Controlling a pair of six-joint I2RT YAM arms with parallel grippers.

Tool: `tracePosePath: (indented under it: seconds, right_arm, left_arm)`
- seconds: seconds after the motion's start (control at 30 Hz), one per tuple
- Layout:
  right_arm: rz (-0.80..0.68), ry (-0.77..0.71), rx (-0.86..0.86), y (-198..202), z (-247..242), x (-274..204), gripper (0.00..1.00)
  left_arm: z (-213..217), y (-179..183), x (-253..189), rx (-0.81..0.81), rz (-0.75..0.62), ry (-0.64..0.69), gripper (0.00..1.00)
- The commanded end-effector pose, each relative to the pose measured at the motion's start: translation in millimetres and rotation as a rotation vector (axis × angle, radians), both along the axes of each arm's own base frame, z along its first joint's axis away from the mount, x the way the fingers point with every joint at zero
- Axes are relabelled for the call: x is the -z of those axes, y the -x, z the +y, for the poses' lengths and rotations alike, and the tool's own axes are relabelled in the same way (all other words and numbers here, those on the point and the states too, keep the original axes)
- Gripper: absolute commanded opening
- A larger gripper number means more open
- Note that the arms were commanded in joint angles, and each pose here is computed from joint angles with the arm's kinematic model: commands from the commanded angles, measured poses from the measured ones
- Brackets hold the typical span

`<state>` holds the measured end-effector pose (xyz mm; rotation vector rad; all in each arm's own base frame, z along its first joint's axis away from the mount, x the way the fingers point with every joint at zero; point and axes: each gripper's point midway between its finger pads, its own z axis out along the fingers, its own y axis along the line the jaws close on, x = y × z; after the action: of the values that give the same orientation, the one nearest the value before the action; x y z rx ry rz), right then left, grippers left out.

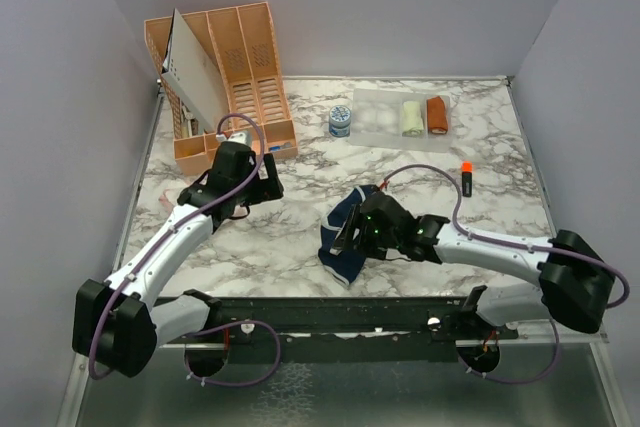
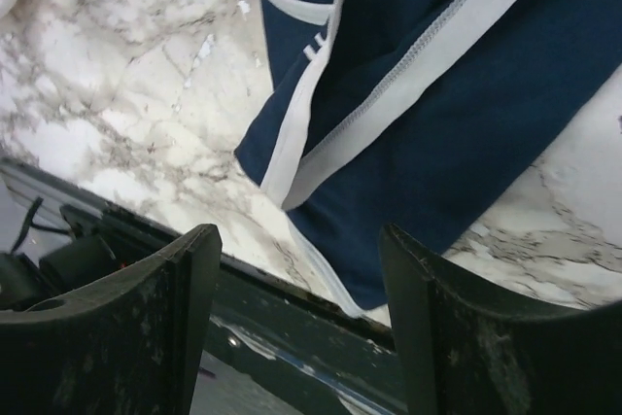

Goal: Roll the underwear
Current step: Flatten out the underwear at the center of the board.

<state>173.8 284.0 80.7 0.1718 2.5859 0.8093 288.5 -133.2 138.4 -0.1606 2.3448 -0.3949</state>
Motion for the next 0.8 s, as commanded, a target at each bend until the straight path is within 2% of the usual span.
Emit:
tracePosePath:
  seconds: [0.0,0.1,0.2,0.53,0.77]
  right_arm:
    - [0.075,-0.095,0.158,-10.9,24.8,10.6,0.68]
    - [0.097,-0.106,0.188,-12.0,30.0,16.5,0.65]
    - [0.09,-0.108,0.24,-18.2,27.5,18.2,0.57]
    - [0.143,-0.065,0.239,-13.3,28.1,30.8,0.54]
    - [0.147,-0.084,0.223,-13.3,33.8,35.3,0.39]
  left_arm:
    - [8.5,0.1,2.8,-0.017,0.004,0.006,0.99]
    - [9.7,2.3,4.0,-0.014,0.006,0.014,0.99]
    - [9.4,4.5,5.2,-0.008,0.007,0.025,0.99]
    - [6.9,5.1,9.9,0.011,0.022,0.037,0.99]
    - [6.6,5.3,11.1,0.014,0.025,0.041,0.99]
